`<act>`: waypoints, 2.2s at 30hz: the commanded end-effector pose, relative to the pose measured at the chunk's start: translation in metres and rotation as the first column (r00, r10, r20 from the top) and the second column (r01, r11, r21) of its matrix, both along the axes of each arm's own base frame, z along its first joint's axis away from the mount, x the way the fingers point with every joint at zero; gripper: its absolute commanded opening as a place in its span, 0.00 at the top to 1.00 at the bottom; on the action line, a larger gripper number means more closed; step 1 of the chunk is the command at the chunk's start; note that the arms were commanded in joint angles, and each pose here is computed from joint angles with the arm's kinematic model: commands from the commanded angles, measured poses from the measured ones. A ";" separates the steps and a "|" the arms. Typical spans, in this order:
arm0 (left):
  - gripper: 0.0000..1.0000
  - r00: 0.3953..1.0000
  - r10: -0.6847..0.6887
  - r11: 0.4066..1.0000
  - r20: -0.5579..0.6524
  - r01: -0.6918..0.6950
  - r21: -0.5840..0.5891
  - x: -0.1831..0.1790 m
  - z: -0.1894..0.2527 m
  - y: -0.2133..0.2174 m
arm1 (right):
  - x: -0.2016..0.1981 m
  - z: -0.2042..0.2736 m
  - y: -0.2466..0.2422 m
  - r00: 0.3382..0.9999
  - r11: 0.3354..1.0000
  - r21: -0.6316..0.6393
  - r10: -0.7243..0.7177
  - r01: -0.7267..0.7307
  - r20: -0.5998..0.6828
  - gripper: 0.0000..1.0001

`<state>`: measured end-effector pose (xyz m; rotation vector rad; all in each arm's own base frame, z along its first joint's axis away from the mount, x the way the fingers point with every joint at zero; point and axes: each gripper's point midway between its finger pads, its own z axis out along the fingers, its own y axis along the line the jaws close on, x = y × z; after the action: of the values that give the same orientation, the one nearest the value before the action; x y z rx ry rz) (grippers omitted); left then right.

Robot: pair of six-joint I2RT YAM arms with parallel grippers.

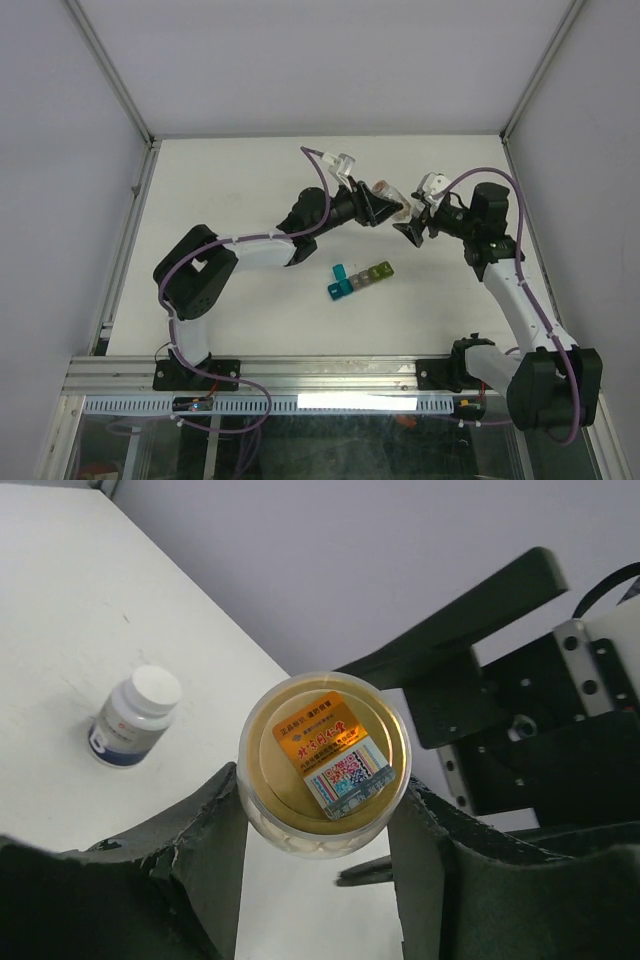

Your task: Sort the pills into containers

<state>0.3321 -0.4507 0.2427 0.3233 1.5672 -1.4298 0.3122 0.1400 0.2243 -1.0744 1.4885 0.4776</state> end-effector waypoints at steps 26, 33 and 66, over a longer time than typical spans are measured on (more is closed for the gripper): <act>0.58 0.996 -0.082 0.988 -0.024 0.078 -0.135 -0.020 0.036 -0.017 | 0.011 0.008 0.010 0.999 0.996 0.076 -0.054 0.054 0.000 0.85; 0.34 0.997 -0.069 0.986 -0.020 0.065 -0.156 -0.012 0.041 0.003 | 0.003 -0.002 0.006 0.998 0.997 0.053 -0.045 0.048 -0.051 0.87; 1.00 0.986 -0.160 0.974 -0.047 0.150 -0.170 -0.023 0.036 -0.012 | 0.006 0.002 0.009 0.997 0.993 0.110 -0.047 0.053 -0.057 0.26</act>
<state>0.3155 -0.4578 0.2433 0.2740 1.6000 -1.6254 0.3101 0.1456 0.2015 -0.9637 1.5957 0.5704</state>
